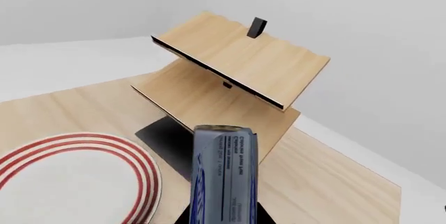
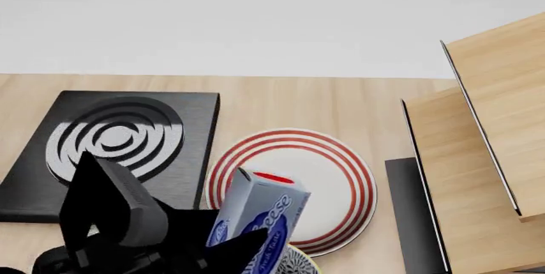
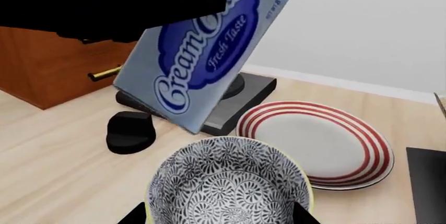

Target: Pick up the cream cheese and put it in the bowl.

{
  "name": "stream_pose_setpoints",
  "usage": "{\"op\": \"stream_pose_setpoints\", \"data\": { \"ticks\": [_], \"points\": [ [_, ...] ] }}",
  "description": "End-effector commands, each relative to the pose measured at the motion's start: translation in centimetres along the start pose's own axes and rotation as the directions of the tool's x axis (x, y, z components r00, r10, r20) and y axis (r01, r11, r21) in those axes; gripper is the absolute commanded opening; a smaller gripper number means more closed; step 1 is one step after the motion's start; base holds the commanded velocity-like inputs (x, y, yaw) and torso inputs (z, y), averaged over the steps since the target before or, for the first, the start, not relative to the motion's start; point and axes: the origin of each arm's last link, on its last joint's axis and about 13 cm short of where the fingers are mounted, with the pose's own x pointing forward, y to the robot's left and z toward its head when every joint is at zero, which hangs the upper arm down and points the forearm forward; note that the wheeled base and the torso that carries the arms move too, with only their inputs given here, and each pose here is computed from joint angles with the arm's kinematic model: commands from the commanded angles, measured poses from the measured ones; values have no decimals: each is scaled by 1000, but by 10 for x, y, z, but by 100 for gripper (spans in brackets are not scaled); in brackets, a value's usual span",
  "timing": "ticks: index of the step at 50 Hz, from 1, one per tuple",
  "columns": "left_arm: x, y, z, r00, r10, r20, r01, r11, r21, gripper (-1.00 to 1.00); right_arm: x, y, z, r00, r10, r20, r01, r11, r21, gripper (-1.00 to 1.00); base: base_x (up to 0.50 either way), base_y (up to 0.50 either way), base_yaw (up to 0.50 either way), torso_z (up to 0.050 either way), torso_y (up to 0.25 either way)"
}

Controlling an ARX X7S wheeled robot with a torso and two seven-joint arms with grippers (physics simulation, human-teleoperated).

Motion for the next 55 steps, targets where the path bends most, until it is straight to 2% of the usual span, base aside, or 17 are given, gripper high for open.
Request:
{"op": "stream_pose_setpoints", "data": {
  "ticks": [1,3,4,5,6,8,10,11,14,19,29,30,39,46,55],
  "points": [
    [6,-8,-14,999,-31,27,32,999,-3,-100,0,0,-1,1000,0,-1,0,1000,1,100,0,0,0,0,0],
    [7,-9,-16,999,-29,36,29,1000,0,-100,0,0,-2,1000,1,-2,-1,1000,0,100,0,0,0,0,0],
    [8,-9,-17,998,13,67,-16,999,39,-100,0,0,-2,1000,4,-3,-4,1000,0,100,0,0,0,0,0],
    [8,-10,-19,999,-27,44,26,999,26,-100,-1,0,-2,1000,3,-2,-3,1000,0,100,0,0,0,0,0],
    [10,-10,-21,998,-18,53,17,1000,22,-100,-1,0,-3,1000,5,-2,-5,1000,0,100,0,0,0,0,0],
    [12,-11,-25,996,13,84,-20,997,78,-100,-2,0,-3,1000,3,-2,-3,1000,1,100,0,0,0,0,0],
    [12,-12,-22,996,16,84,-25,995,101,-100,-2,0,-3,1000,4,-2,-4,1000,0,100,0,0,0,0,0],
    [12,-13,-22,996,7,86,-14,996,84,-100,-2,0,-3,1000,5,-2,-5,1000,-1,100,0,0,0,0,0],
    [14,-14,-27,993,8,114,-24,991,135,-100,-3,0,-4,1000,10,0,-10,1000,-1,100,0,0,0,0,0],
    [13,-13,-26,993,-31,113,17,992,124,-100,-4,1,-5,1000,11,1,-11,1000,-7,100,0,0,0,0,2],
    [21,-7,-30,994,-10,110,-4,993,121,-100,-5,-1,-6,1000,11,4,-11,1000,-2,100,0,0,0,0,0],
    [23,-7,-31,993,10,115,-27,989,147,-100,-5,-1,-6,1000,14,5,-14,1000,-1,100,0,0,0,0,0],
    [32,3,-44,996,29,89,-42,987,157,-100,-7,-1,-5,1000,16,14,-16,1000,-10,100,0,0,0,0,0],
    [38,10,-52,998,28,61,-36,990,134,-100,-7,-1,-4,1000,13,17,-13,1000,-12,100,0,0,0,1,1],
    [38,10,-61,998,32,54,-39,990,138,-100,-7,-1,-5,1000,14,18,-14,1000,-9,100,0,0,0,0,0]
  ]
}}
